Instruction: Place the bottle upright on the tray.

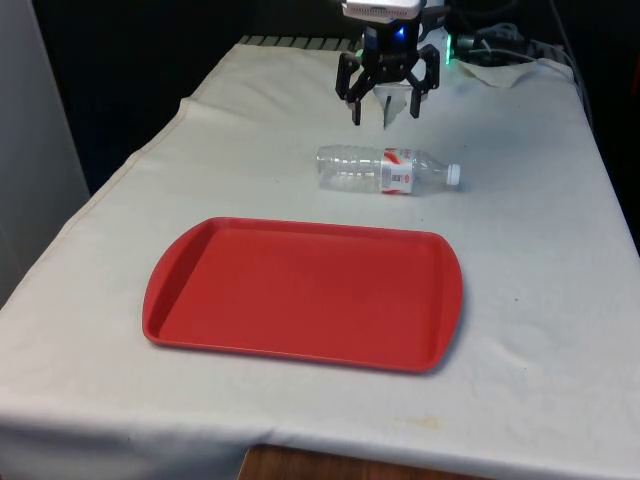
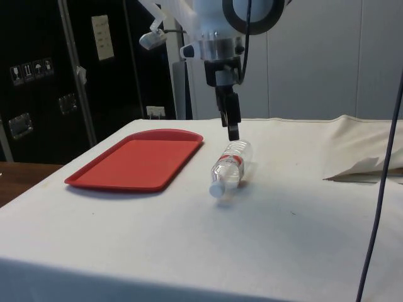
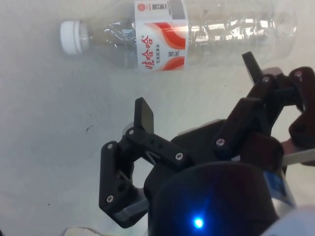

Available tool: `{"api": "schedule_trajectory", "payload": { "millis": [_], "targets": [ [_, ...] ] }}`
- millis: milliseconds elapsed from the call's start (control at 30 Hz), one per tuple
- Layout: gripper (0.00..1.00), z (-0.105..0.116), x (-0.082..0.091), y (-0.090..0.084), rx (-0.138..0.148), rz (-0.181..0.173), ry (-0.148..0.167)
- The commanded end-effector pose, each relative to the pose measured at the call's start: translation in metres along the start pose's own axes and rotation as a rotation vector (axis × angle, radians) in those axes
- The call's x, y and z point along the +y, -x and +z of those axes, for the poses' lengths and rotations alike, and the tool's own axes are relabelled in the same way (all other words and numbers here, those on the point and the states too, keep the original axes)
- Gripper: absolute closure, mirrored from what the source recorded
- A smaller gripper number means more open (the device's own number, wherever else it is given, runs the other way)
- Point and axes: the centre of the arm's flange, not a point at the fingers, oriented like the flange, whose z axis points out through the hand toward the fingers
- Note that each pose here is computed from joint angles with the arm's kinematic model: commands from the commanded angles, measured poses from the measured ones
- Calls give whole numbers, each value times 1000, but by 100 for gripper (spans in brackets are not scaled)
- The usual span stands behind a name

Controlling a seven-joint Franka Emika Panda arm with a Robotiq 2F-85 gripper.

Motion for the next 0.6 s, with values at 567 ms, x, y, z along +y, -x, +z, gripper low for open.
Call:
{"api": "schedule_trajectory", "payload": {
  "millis": [567],
  "targets": [
    [0, 0, 0, -1, -1, -82, 4]
  ]
}}
